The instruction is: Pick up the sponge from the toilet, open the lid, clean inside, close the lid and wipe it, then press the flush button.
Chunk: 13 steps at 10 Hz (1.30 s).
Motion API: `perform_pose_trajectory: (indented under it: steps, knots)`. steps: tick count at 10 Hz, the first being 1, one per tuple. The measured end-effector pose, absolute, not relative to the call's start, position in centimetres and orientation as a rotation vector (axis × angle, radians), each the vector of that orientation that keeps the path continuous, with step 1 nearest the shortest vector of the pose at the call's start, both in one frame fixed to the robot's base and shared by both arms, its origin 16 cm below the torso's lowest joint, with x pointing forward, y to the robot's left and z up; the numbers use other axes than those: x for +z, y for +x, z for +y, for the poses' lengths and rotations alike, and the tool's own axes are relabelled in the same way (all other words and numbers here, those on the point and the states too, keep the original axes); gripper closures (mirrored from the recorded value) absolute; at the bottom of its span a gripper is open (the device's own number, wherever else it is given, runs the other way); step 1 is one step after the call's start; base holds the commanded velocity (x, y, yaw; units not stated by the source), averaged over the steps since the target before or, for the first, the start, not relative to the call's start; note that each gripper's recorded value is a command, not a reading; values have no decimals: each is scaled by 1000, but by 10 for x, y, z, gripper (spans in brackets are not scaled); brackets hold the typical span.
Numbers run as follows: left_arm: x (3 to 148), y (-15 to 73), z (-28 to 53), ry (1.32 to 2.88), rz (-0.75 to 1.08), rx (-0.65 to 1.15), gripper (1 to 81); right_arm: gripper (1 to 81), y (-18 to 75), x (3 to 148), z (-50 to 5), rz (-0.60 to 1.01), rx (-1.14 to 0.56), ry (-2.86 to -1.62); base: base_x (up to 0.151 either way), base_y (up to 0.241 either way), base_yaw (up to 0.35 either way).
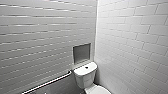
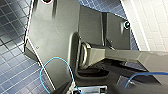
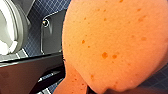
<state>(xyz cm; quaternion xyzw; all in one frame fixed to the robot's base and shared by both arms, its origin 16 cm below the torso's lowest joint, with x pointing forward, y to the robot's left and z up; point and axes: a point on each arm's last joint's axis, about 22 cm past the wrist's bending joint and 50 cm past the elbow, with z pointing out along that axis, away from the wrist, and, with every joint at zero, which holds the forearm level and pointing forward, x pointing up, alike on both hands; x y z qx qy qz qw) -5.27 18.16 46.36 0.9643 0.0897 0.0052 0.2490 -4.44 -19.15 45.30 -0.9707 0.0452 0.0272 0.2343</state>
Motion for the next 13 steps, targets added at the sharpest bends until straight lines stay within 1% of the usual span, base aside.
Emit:
perform_pose_trajectory:
  steps: [1, 3, 6, 8, 13]
  knots:
    - [464, -52, 181, 2626, 245, 16, 10, 811, -47, 453, -199, 126, 77, -2673, 0, 0, 0]
    - [464, -52, 181, 2626, 245, 16, 10, 811, -49, 458, -181, 139, 57, -2636, 0, 0, 0]
    - [464, -64, 179, 2624, 247, -1, 10, 811, -61, 458, -193, 143, 57, -2649, 75, 0, 0]
    - [464, -50, 182, 2624, 244, 29, 10, 811, -47, 458, -191, 143, 23, -2644, 81, 0, 0]
    - [464, -52, 182, 2624, 245, 22, 10, 811, -53, 458, -193, 144, 37, -2649, 100, 0, 0]
